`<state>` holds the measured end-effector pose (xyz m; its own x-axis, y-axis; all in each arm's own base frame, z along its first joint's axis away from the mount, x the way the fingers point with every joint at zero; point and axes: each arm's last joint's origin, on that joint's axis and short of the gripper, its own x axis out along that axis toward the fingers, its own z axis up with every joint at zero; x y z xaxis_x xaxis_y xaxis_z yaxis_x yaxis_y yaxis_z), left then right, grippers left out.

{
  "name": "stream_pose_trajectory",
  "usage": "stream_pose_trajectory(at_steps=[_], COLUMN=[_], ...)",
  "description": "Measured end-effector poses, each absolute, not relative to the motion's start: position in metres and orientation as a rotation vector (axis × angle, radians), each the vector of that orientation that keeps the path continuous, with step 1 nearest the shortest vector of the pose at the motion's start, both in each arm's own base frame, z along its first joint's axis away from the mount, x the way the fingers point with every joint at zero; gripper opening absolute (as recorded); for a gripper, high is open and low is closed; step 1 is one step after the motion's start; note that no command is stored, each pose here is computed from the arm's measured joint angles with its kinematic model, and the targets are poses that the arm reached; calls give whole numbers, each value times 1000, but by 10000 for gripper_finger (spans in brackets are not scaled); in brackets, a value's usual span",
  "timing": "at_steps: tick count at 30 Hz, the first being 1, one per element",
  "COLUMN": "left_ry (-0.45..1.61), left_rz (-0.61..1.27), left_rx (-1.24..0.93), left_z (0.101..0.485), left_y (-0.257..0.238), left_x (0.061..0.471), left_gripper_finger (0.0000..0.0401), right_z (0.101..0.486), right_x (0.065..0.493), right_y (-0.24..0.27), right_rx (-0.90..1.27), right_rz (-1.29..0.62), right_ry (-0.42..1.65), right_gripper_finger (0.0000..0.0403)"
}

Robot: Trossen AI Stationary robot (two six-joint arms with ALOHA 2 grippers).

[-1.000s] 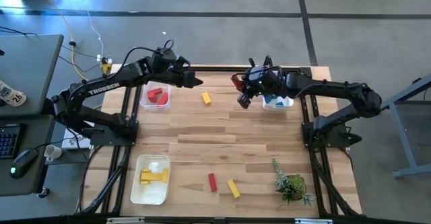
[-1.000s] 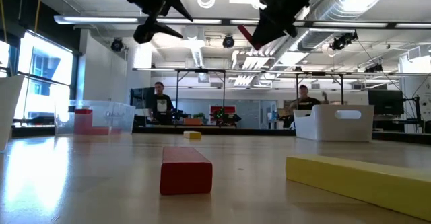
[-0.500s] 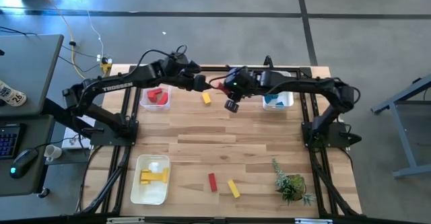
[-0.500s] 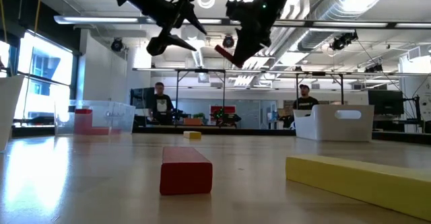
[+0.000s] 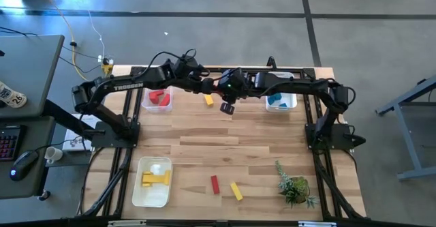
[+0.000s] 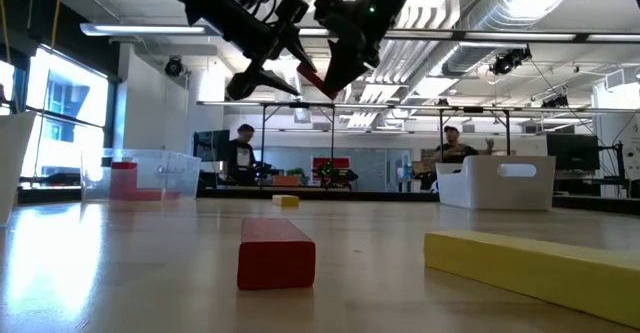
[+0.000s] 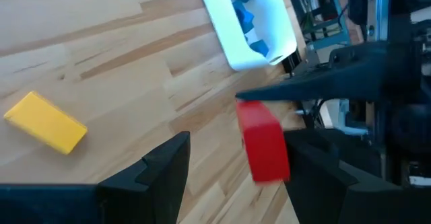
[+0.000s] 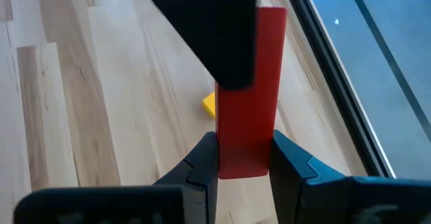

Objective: Sort & place blocks by color
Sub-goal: Put the red block into the transparent bin

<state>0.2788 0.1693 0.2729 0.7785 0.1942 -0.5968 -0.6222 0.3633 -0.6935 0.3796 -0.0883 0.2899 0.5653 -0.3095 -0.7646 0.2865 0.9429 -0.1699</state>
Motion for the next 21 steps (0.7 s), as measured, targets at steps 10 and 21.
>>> stream_pose_trajectory(at_steps=[10, 21], left_ry=[422, 410], left_rz=[541, 509], left_rx=[-1069, -1027], left_z=[271, 273], left_y=[174, 170], left_x=[283, 288], left_gripper_finger=[170, 71], right_z=[291, 291], right_x=[380, 380], right_y=[-89, -89], right_rx=[-27, 1], right_rz=[-357, -372], right_ry=[893, 890], right_gripper_finger=[69, 69])
